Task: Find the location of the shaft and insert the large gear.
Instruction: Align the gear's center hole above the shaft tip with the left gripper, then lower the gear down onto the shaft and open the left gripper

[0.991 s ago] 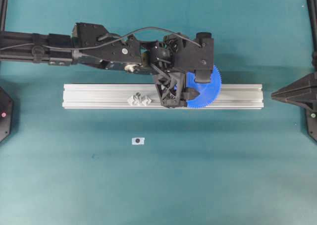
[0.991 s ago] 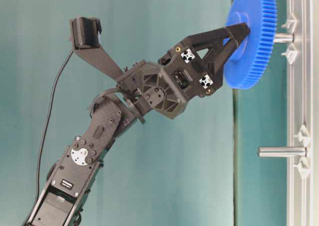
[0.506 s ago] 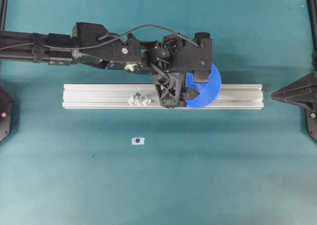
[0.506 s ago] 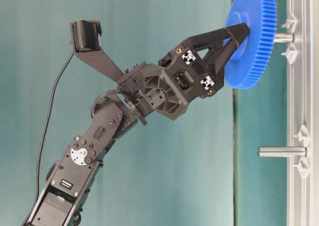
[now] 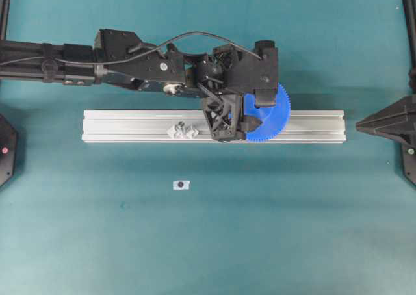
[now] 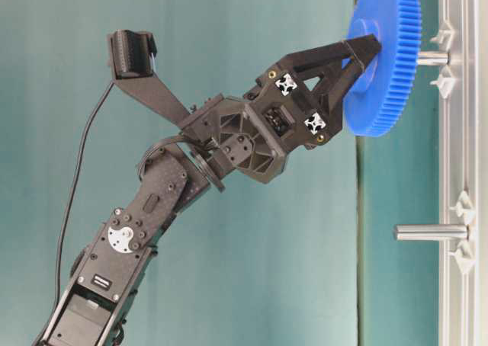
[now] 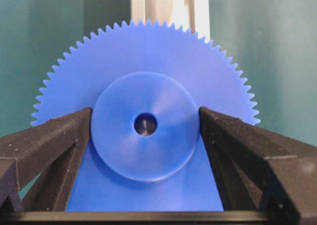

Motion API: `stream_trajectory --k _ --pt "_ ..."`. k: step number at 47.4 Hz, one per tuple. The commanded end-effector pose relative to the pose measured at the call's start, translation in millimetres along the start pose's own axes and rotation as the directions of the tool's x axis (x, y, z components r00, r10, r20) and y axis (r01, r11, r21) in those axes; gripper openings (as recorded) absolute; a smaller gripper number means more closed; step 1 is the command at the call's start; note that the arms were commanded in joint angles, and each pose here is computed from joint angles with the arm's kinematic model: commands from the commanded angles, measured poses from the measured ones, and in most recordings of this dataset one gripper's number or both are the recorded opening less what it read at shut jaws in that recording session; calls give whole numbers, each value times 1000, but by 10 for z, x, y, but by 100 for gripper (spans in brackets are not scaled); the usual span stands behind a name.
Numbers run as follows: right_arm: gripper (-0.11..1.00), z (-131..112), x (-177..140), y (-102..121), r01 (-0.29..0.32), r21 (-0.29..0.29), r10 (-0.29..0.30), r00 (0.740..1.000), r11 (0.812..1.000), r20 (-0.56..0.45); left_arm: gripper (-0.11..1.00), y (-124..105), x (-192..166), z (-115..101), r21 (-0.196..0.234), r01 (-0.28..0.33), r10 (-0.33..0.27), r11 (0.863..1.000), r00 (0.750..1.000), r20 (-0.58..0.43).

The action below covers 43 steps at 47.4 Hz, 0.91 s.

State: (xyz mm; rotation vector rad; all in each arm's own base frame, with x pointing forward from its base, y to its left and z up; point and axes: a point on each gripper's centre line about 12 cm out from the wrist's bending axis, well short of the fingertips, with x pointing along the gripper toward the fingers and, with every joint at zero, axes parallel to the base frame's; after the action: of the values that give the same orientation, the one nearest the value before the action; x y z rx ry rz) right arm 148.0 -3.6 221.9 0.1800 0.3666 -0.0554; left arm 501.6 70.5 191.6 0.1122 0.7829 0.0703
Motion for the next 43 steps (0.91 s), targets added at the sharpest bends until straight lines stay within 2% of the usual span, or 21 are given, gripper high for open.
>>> stream_trajectory --k 1,24,43 --pt "0 39 5 1 2 7 -2 1000 1000 10 93 28 -224 235 3 -11 11 1000 998 70" --pt "0 47 1 2 2 6 -2 1000 1000 13 93 -46 -237 315 12 -2 1 1000 996 90" --pt "0 53 2 6 0 5 0 1000 1000 14 93 -6 -323 550 14 -13 10 1000 989 147"
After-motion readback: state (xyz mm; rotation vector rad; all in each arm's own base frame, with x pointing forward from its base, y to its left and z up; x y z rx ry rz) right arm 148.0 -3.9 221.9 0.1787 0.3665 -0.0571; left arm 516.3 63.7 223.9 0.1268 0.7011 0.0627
